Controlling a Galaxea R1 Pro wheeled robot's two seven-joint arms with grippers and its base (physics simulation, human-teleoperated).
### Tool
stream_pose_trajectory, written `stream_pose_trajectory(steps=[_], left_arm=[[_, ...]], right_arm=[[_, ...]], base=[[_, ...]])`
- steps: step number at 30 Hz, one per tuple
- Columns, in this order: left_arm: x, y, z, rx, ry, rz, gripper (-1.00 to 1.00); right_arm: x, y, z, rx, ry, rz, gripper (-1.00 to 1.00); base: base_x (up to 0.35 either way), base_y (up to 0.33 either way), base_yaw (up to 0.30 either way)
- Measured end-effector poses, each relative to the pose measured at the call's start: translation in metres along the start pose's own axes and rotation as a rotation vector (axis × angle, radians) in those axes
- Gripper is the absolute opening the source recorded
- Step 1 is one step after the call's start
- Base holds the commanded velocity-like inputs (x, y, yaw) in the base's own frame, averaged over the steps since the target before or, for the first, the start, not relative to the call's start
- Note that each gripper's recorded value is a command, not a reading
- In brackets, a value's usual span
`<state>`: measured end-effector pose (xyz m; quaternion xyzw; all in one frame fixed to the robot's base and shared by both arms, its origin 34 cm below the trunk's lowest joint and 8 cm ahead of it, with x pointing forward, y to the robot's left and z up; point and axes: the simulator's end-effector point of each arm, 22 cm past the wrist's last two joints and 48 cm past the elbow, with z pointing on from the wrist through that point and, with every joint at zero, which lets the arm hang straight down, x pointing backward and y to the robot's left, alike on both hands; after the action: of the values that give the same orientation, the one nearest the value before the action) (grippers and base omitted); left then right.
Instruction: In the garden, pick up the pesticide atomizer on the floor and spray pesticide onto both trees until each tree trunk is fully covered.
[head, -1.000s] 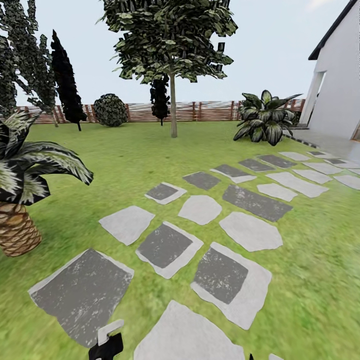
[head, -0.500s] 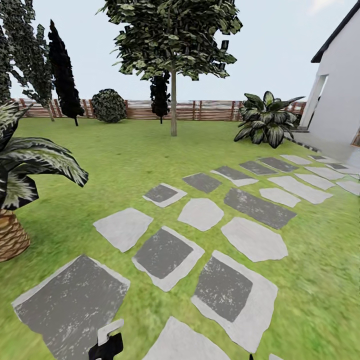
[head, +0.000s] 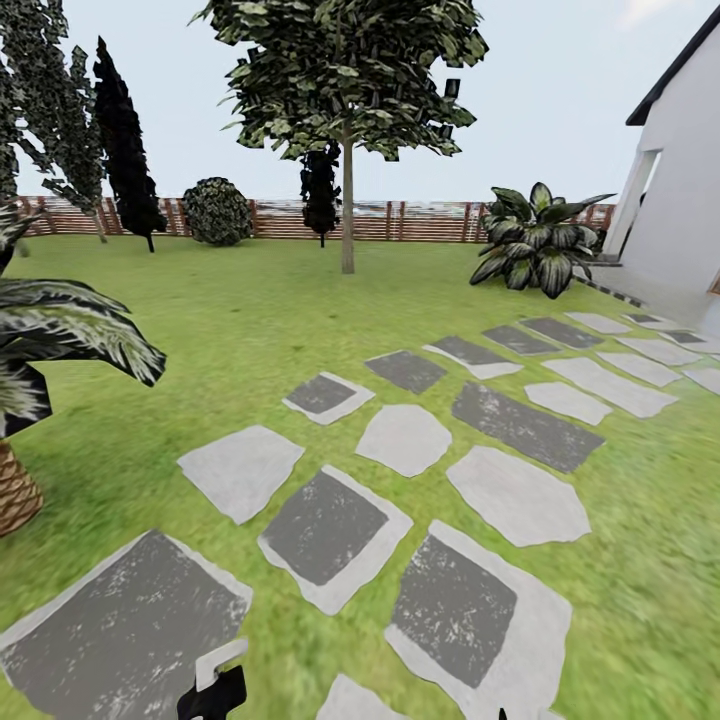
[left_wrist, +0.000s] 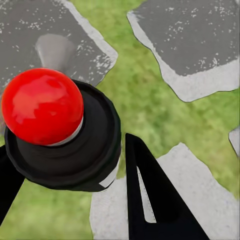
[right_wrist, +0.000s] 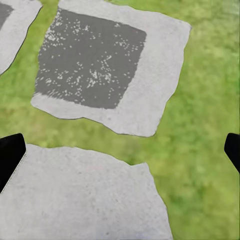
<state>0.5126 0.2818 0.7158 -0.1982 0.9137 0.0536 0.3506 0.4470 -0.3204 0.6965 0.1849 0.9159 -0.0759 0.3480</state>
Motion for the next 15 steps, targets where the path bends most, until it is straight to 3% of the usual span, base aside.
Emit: stream_pose_trajectory(steps=[15], left_arm=[[0.0, -0.0001, 0.0, 0.0, 0.0, 0.0, -1.0]], right_arm=[[-0.0008, -0.0002, 0.0002, 0.0, -0.002, 0.0, 1.0]], base=[[0.333, 0.0, 0.0]])
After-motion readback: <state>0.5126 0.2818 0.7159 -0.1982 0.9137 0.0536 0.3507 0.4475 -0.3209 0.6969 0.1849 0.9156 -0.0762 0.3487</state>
